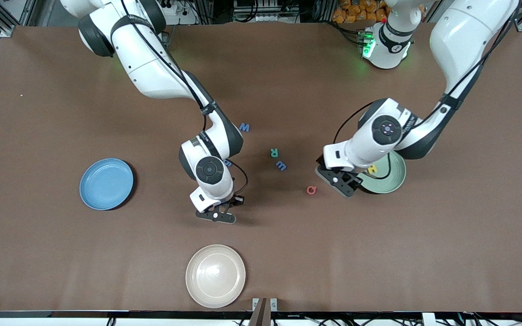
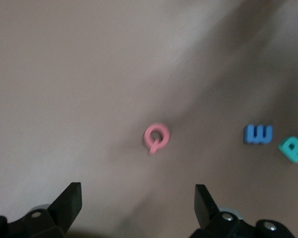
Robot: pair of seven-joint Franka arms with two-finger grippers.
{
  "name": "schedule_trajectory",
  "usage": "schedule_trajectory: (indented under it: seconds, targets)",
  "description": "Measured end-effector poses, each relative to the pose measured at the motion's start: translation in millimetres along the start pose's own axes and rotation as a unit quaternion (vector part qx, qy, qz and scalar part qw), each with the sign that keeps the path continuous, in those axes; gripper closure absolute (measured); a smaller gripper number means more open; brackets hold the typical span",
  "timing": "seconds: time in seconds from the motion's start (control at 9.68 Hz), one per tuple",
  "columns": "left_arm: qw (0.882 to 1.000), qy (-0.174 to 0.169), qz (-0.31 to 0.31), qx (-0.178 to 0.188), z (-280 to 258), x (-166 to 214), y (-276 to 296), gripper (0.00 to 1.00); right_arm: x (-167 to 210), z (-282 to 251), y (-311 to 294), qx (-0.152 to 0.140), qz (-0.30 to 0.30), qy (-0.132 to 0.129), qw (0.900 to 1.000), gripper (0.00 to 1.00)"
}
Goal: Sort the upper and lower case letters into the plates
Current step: 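Carry the H to the green plate while the right gripper grasps the m, then grasp the pink Q with the left gripper while the right gripper places the m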
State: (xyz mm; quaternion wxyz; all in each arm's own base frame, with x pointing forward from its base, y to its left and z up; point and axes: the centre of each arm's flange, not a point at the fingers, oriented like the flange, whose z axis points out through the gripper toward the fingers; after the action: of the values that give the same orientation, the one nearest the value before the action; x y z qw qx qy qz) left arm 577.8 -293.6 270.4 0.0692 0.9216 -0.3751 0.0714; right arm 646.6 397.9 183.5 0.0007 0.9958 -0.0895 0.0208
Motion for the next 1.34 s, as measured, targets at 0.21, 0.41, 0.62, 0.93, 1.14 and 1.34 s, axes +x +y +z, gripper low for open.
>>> schedule_trajectory:
  seconds: [0.21,0.41,0.62,0.93,1.14,1.34]
  targets:
    - [0.999,0.010,0.052,0.013,26.4,12.5,21.5,0.00,6.2,-7.1,2.5,0.002,0.004,0.005,1.000,0.90]
    - [0.999,0.019,0.042,0.028,63.6,11.2,36.0,0.00,28.2,-31.5,28.6,-0.008,0.011,0.000,1.000,0.90]
    - [0.998,-0.001,0.034,0.050,97.8,-1.3,28.8,0.00,61.0,-59.1,85.2,-0.021,-0.007,-0.017,1.000,0.90]
    - [0.998,-0.006,0.023,0.050,107.7,-6.8,16.0,0.01,78.0,-93.2,191.9,-0.028,-0.067,-0.044,0.996,0.90]
    - [0.999,0.001,0.017,0.052,104.4,-0.6,17.8,0.05,68.3,-95.0,283.1,-0.052,-0.092,-0.077,0.991,0.90]
    - [0.999,0.007,0.012,0.051,103.1,7.3,27.0,0.13,52.1,-90.9,348.8,-0.065,-0.104,-0.103,0.987,0.90]
